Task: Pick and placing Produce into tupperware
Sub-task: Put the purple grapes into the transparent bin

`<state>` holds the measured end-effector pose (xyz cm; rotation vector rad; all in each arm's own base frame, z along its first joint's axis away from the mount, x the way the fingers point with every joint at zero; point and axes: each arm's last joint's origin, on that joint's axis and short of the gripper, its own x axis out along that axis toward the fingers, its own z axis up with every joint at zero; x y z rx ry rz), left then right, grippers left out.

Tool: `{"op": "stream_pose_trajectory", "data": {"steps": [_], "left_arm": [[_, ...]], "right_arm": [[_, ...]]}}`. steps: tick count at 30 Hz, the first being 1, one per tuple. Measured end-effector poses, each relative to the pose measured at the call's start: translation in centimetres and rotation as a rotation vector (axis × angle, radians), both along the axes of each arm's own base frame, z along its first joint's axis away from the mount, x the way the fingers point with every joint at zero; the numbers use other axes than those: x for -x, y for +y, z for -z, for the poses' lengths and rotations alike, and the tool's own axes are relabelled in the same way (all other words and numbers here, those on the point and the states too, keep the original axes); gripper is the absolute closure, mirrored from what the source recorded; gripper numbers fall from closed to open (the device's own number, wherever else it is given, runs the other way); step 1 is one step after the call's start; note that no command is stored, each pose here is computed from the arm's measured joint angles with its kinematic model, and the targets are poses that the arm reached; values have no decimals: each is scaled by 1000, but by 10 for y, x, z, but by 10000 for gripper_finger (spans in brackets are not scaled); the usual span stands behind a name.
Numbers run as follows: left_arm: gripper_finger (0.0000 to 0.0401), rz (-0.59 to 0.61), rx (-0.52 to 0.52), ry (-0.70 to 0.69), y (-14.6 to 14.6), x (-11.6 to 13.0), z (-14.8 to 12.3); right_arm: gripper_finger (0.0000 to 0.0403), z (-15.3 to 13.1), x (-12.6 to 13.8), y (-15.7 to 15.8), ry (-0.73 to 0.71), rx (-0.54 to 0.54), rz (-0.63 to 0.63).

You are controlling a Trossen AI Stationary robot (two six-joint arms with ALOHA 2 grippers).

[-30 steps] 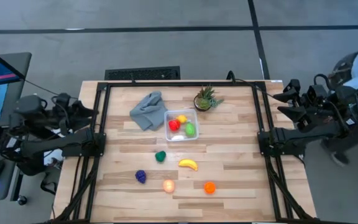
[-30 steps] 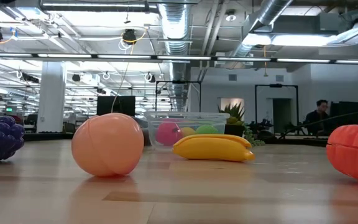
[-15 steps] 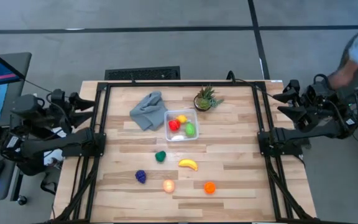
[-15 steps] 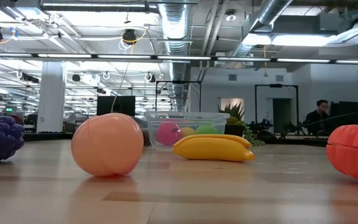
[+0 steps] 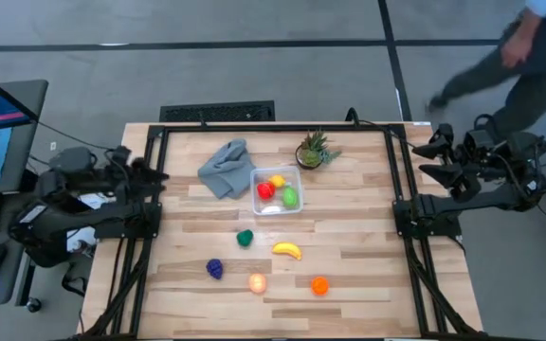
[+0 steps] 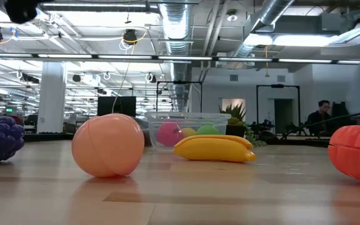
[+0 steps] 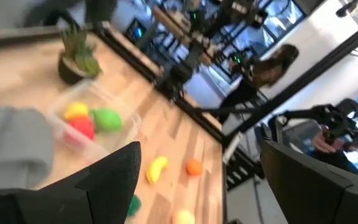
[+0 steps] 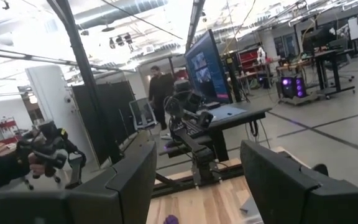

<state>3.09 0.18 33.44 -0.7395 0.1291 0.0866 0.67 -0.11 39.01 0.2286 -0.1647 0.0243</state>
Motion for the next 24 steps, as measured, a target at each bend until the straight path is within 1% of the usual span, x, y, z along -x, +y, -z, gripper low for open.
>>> {"op": "stream_pose_trajectory", "data": {"steps": [3,6,12,14,17,21,24], "left_arm": [[88,38,35,34,2,-10,15],[97,75,39,29,4,-18,23],[126,120,-4,41,6,-26,36],[133,131,-3,46,7,-28,40],[138,167,32,62,7,-30,45],[139,211,115,96,6,-34,54],[139,238,149,109,6,-37,55]], "right_arm": [[147,0,0,0,0,0,0],[147,0,0,0,0,0,0],[147,0,0,0,-1,1,0],[147,0,0,0,-1,1,0],[147,0,0,0,-1,1,1],[147,0,0,0,-1,1,1],[147,0,0,-1,-1,-13,20]]}}
